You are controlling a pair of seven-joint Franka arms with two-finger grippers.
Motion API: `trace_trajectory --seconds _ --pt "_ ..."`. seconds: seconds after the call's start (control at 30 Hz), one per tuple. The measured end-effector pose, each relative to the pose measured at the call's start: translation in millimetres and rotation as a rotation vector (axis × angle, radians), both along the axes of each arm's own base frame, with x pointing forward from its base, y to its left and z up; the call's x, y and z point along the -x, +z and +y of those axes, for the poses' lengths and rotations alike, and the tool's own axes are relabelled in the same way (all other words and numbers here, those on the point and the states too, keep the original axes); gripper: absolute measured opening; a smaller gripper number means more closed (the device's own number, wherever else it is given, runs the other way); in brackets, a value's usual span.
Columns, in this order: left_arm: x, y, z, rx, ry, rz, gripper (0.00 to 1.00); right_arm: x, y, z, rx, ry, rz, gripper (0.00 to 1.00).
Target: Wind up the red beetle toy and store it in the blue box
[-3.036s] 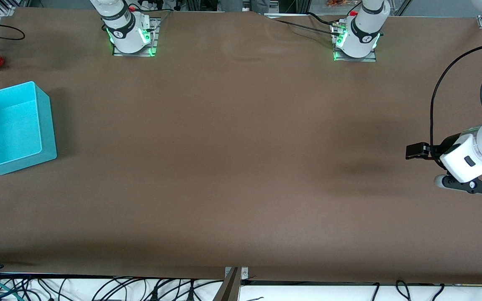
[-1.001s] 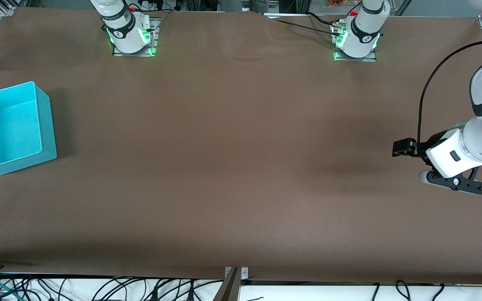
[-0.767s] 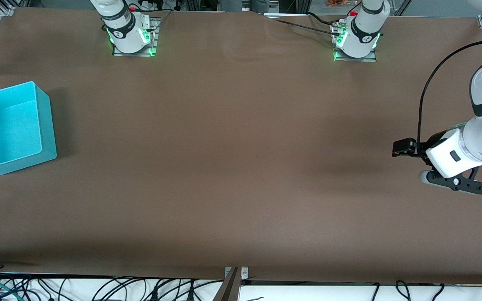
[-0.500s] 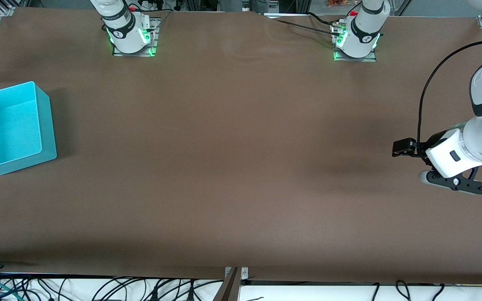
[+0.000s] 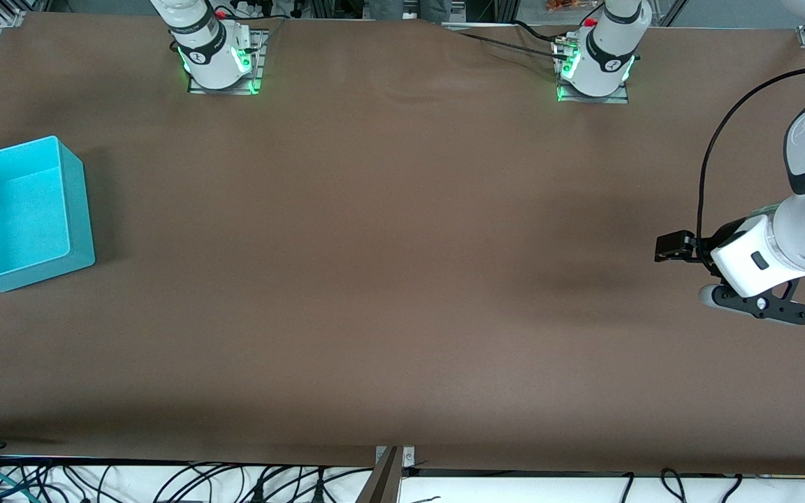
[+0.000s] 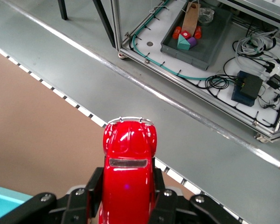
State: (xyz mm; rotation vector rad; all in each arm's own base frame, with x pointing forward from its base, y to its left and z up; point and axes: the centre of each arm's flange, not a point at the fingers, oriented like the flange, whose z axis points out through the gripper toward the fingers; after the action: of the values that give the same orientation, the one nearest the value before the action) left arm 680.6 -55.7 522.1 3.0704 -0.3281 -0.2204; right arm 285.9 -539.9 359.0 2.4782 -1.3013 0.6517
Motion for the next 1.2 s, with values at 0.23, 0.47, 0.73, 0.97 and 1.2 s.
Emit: trace_trajectory --seconds 0.23,0.47,0.73,0.97,1.2 --pt "0 0 0 0.0 0.0 0.0 1.0 -13 -3 7 -0.046 0.053 0.024 0.46" --pt "0 0 0 0.0 0.0 0.0 1.0 -35 10 11 -0.113 0.114 0.039 0.46" --pt "0 0 0 0.0 0.0 0.0 1.0 -53 31 14 -0.162 0.21 0.065 0.46" --pt "0 0 3 -0.001 0.004 0.0 1.0 -79 31 32 -0.159 0.378 0.115 0.46" --pt "0 0 5 -0.001 0.008 0.0 1.0 -111 29 61 -0.14 0.623 0.183 0.46"
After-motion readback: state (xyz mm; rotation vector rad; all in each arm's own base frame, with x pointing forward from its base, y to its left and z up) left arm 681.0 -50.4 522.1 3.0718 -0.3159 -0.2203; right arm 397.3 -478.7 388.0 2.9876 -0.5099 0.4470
